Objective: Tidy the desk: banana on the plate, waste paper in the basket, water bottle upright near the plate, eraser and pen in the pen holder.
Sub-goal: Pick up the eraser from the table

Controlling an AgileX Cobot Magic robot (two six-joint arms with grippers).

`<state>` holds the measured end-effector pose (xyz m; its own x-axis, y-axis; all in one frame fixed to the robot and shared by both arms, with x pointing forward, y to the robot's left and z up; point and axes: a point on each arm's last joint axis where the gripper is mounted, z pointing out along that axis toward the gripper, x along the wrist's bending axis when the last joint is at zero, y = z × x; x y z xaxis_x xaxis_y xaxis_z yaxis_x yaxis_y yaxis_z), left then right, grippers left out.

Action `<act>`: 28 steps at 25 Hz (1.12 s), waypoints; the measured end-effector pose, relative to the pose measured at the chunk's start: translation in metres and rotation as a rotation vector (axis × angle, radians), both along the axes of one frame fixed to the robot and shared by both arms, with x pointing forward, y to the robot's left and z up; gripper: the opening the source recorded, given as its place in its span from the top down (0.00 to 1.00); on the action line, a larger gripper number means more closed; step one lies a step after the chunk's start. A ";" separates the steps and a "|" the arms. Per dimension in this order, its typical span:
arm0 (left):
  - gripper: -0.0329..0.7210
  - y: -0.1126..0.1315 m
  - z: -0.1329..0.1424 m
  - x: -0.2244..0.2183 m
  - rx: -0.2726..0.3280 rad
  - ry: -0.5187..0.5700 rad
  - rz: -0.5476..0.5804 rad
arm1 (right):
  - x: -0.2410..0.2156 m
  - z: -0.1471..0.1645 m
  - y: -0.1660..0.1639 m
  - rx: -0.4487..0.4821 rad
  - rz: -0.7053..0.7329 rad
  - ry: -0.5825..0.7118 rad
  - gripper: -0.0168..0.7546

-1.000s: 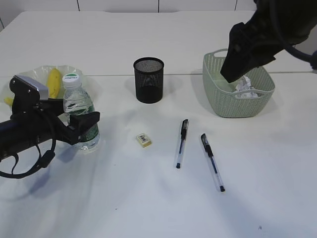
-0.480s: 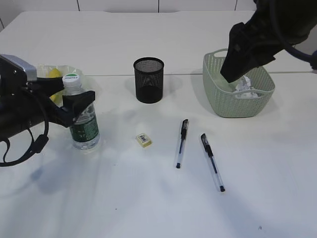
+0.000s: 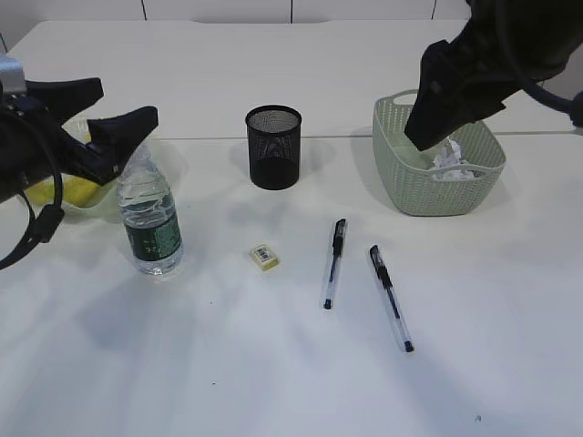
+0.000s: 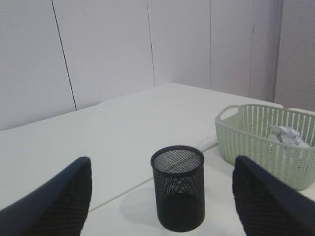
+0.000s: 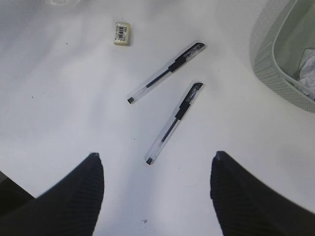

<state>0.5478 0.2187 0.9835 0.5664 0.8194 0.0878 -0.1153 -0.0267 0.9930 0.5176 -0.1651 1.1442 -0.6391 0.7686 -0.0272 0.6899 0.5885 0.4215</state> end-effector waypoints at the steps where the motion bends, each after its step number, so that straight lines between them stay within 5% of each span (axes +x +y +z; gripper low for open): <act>1: 0.11 0.000 0.005 -0.002 -0.019 0.002 -0.004 | 0.000 0.000 0.000 0.000 0.000 0.000 0.33; 5: 0.15 -0.001 0.017 -0.008 -0.068 0.067 -0.029 | 0.000 0.000 0.000 0.000 0.000 0.000 0.33; 9: 0.18 0.000 0.026 -0.016 0.000 0.118 -0.030 | 0.000 0.000 0.000 0.000 0.000 0.000 0.33; 15: 0.18 0.012 0.043 -0.029 0.056 0.228 0.097 | 0.000 0.000 0.000 0.000 0.000 -0.001 0.33; 28: 0.19 0.041 0.075 -0.065 0.007 0.427 0.390 | 0.000 0.000 0.000 0.001 0.000 -0.002 0.33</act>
